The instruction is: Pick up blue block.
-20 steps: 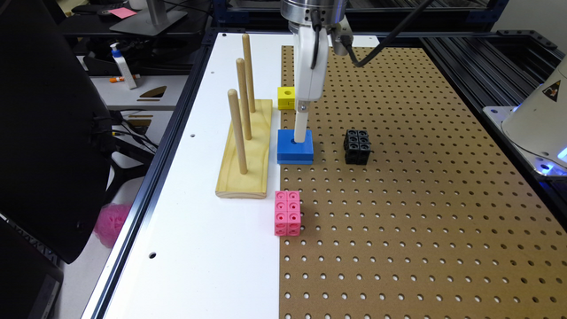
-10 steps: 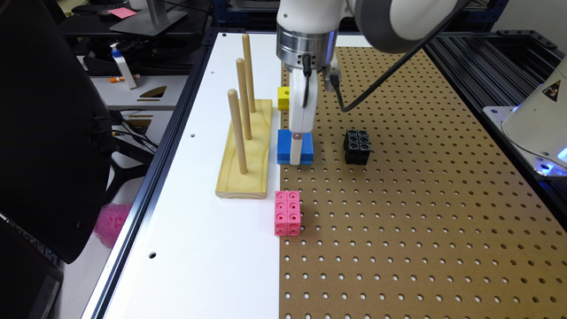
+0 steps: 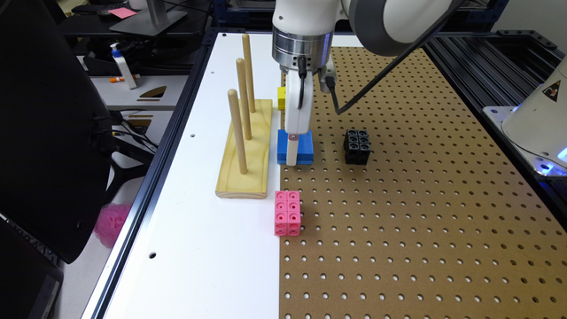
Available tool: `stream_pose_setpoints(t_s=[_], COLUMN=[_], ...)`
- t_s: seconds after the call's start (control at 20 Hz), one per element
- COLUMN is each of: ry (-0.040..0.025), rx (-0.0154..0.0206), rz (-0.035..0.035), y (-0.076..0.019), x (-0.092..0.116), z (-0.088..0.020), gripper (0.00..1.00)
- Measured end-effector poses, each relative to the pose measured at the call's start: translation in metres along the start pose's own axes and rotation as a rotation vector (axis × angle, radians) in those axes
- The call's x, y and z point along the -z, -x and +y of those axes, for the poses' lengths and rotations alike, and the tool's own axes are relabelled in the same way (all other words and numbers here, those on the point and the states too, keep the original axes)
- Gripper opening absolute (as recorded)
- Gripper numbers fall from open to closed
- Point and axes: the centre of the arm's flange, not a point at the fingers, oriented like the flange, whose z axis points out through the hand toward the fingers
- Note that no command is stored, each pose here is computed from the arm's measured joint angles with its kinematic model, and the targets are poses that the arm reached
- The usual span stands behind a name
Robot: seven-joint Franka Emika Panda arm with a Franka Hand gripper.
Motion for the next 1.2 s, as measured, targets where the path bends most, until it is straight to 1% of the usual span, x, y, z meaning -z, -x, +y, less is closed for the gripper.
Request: stream_pose_setpoints(t_s=[0.1,0.15,0.45,0.55,0.65,0.7,0.9,0.95,1.0,1.1,1.2], ry=[0.0079,0.0045,0.0043,0.0045,0.0019,0.001,0.005,0.0036,0.0027,0.0052,0.0078], rx=[-0.0003,0.0012,0.0014,0.0022,0.0029,0.0033,0.0044,0.0046,0.005,0.0056,0.0062], rz=[-0.0071,-0.0022,-0.0022,-0.0021,0.0001,0.0011,-0.0007,0.0009,0.0023,0.0016,0.0004], y=[0.0014,0.0004,0.0005,0.0006,0.0002,-0.0002,-0.0005,-0.0008,-0.0011,-0.0009,-0.0002], x=[-0.01,-0.01,-0.01,-0.01,-0.005,0.0,0.021,0.026,0.036,0.053,0.064], z=[0.002,0.001,0.001,0.001,0.0,-0.001,-0.002,-0.002,-0.003,-0.003,-0.003], gripper=[1.0,0.0,0.0,0.0,0.0,0.0,0.0,0.0,0.0,0.0,0.0])
